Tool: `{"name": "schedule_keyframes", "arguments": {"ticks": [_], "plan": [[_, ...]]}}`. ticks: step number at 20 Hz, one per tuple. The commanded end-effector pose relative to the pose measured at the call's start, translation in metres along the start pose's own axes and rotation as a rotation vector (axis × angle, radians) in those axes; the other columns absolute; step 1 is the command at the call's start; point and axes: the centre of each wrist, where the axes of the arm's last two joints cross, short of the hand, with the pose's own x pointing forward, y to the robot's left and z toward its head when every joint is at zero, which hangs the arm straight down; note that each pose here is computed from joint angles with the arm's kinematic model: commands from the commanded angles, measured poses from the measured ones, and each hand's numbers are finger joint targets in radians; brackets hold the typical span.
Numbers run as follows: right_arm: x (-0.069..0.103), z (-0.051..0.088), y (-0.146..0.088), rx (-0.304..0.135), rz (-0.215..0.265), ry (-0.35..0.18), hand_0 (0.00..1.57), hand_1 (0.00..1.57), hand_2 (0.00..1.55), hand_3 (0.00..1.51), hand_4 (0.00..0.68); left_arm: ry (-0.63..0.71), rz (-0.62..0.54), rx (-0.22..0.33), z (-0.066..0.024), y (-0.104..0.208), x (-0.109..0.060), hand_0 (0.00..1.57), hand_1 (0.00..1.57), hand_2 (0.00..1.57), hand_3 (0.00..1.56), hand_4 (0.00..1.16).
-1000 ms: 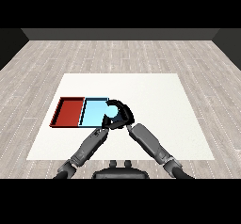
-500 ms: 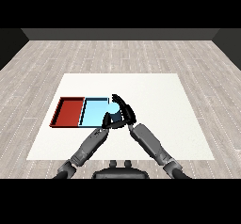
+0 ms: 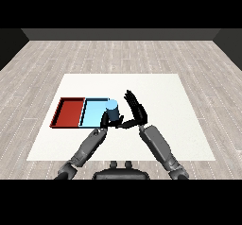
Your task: Pick the blue can and put it in the blue box
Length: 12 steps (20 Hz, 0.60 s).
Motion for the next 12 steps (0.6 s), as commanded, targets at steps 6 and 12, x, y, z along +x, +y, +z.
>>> {"name": "schedule_keyframes", "arguments": {"ticks": [6, 12], "plan": [[0.035, 0.060, -0.037, -0.122, -0.005, -0.099, 0.00, 0.00, 0.00, 0.00, 0.000, 0.014, -0.065, 0.029, -0.0013, 0.014, -0.013, 1.57, 1.57, 1.57, 1.49, 1.13], [0.066, 0.074, -0.083, -0.232, 0.025, -0.167, 0.00, 0.00, 0.00, 0.00, 0.000, 0.069, -0.133, 0.089, -0.0186, 0.058, -0.010, 1.57, 1.57, 1.57, 1.51, 1.13]]}}
